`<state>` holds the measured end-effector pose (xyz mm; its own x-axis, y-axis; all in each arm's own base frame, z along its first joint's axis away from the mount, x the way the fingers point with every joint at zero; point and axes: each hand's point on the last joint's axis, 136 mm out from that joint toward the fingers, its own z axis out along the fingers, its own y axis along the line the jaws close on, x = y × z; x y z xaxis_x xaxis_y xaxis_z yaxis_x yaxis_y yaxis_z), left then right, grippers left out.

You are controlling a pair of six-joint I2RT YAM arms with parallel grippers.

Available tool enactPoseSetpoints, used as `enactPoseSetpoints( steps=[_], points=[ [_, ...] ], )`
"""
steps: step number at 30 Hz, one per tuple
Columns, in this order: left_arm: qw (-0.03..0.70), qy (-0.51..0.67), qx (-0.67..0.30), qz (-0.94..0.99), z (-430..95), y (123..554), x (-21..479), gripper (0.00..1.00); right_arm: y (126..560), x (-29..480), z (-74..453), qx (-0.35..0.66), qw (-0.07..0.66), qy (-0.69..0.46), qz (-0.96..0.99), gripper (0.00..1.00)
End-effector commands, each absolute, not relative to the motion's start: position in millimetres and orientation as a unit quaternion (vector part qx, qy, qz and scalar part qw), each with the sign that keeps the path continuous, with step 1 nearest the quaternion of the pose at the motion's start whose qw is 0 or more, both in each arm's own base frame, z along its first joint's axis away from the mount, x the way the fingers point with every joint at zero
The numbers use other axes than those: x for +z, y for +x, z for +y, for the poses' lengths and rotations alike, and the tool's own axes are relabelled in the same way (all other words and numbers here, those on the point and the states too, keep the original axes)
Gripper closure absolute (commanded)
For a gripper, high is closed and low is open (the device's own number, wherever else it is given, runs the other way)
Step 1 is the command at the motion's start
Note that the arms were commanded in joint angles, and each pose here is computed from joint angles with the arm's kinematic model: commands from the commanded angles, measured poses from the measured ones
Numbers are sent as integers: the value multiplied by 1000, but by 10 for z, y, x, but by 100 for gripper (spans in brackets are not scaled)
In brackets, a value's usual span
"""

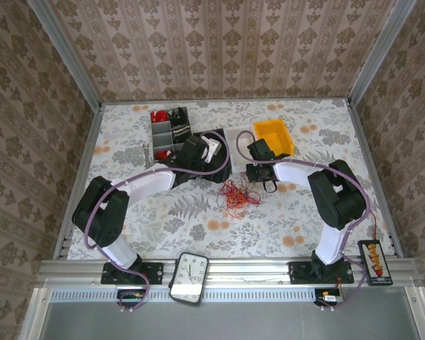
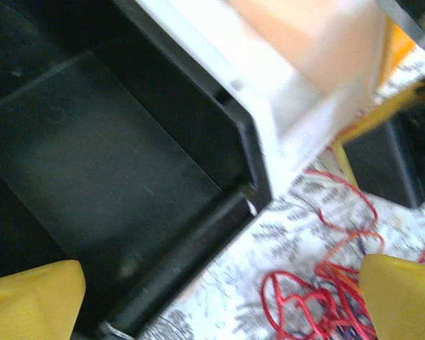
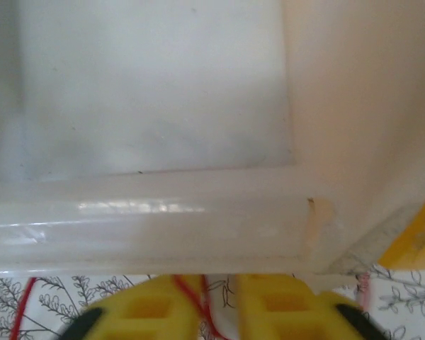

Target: Untangle the cables

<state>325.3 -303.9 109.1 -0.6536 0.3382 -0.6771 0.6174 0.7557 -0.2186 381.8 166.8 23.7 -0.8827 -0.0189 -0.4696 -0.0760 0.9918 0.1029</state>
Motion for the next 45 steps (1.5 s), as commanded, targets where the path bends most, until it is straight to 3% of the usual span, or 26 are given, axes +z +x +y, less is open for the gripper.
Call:
enactPoseSetpoints(
  steps=[1, 13, 23, 27, 33, 45],
  points=[
    [271, 320, -252, 872, -3125, 2953, 1140, 0, 3816, 251, 1701, 79, 244, -18, 966, 92],
    [232, 398, -216, 861, -3343, 2739, 964, 0, 3643, 1273, 1553, 116, 348, 13, 930, 97],
    [244, 409, -203, 855, -3400, 2800, 917, 0, 3998, 2313, 987, 112, 456, 99, 877, 98],
    [266, 395, -201, 856, -3392, 2869, 977, 0, 4248, 2237, 746, 90, 436, 132, 886, 97],
    [297, 359, -201, 862, -3294, 2982, 1100, 0, 4475, 1989, 368, -30, 401, 166, 900, 97],
    [326, 322, -201, 866, -3121, 3027, 1190, 5, 4839, 1444, 421, -43, 315, 214, 924, 96]
  ],
)
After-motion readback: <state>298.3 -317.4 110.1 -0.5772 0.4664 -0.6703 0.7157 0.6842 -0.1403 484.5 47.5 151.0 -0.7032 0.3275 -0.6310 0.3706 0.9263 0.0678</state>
